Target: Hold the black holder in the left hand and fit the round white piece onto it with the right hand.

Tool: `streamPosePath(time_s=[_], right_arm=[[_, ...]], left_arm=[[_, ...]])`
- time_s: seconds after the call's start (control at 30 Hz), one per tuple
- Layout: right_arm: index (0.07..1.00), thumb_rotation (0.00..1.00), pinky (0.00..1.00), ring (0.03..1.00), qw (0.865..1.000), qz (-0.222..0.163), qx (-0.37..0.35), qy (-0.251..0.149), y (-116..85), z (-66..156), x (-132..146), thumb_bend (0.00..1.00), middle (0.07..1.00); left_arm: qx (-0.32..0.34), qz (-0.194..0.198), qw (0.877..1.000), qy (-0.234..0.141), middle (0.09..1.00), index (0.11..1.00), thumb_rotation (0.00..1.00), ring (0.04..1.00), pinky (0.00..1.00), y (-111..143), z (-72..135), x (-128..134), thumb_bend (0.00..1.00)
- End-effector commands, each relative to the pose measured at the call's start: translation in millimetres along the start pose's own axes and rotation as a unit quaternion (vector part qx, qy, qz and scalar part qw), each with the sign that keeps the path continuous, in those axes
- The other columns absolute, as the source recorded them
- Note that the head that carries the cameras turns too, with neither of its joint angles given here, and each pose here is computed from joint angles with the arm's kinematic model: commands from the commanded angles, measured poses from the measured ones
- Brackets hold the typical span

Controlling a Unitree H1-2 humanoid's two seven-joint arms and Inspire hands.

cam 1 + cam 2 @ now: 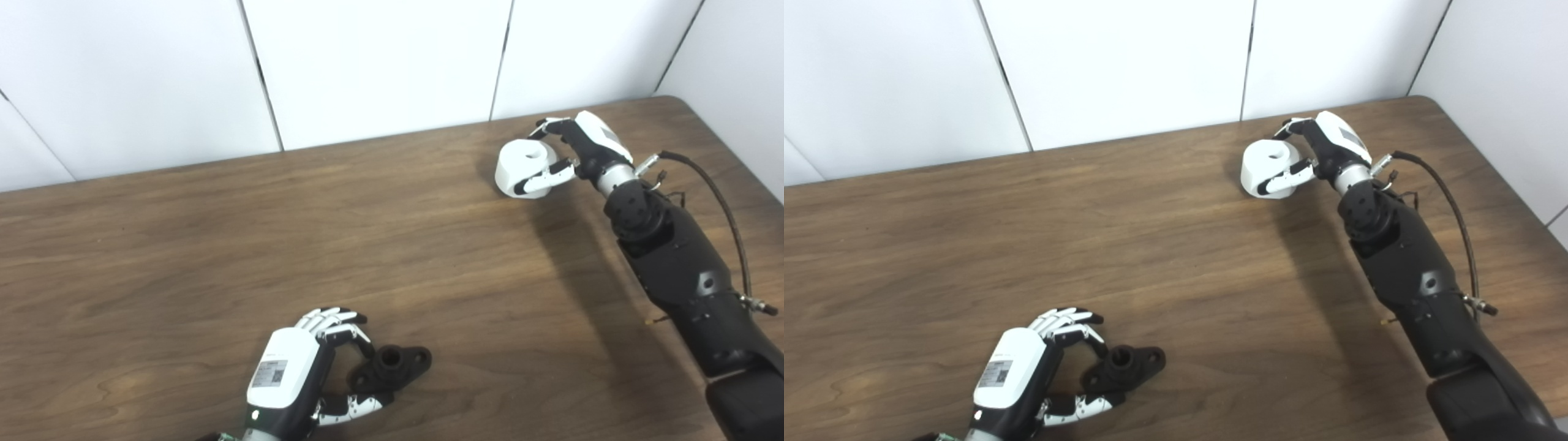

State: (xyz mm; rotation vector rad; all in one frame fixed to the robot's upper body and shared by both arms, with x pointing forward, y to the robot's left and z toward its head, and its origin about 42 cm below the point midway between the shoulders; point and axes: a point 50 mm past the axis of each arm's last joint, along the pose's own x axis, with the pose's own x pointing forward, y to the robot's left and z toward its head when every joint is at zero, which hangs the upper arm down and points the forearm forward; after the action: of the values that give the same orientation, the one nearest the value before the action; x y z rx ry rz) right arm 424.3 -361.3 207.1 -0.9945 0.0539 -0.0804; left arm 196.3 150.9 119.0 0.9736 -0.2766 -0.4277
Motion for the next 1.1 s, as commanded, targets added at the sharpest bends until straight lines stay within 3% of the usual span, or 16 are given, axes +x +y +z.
streamPosePath(time_s=[0.0,0.3,0.7,0.8,1.07], right_arm=[[0.497,0.15,0.86,0.913,0.998,-0.047,-0.005,-0.034,-23.6,8.1,6.0,0.55,0.854],[0.484,0.13,0.84,0.869,0.996,-0.067,-0.017,-0.050,-20.9,5.8,4.6,0.52,0.782],[0.485,0.13,0.83,0.872,0.996,-0.066,-0.019,-0.056,-20.0,8.2,0.4,0.52,0.793],[0.484,0.13,0.84,0.878,0.996,-0.062,-0.021,-0.068,-22.1,15.0,-5.7,0.52,0.799],[0.484,0.13,0.83,0.880,0.993,-0.035,-0.005,-0.112,-30.5,60.7,-47.6,0.52,0.787]], left_arm=[[-0.002,-0.059,0.998,0.029,0.771,0.487,0.04,0.830,0.84,-15.7,-5.5,-13.2,0.52],[-0.004,-0.058,0.998,0.031,0.777,0.487,0.04,0.836,0.85,-16.4,-5.1,-13.0,0.52],[-0.002,-0.057,0.998,0.031,0.778,0.487,0.04,0.841,0.85,-19.0,-5.7,-10.6,0.52],[-0.003,-0.058,0.998,0.033,0.780,0.487,0.04,0.844,0.85,-19.1,-4.6,-9.7,0.52],[-0.001,-0.058,0.998,0.031,0.774,0.487,0.04,0.841,0.85,-22.3,-2.9,-5.7,0.52]])
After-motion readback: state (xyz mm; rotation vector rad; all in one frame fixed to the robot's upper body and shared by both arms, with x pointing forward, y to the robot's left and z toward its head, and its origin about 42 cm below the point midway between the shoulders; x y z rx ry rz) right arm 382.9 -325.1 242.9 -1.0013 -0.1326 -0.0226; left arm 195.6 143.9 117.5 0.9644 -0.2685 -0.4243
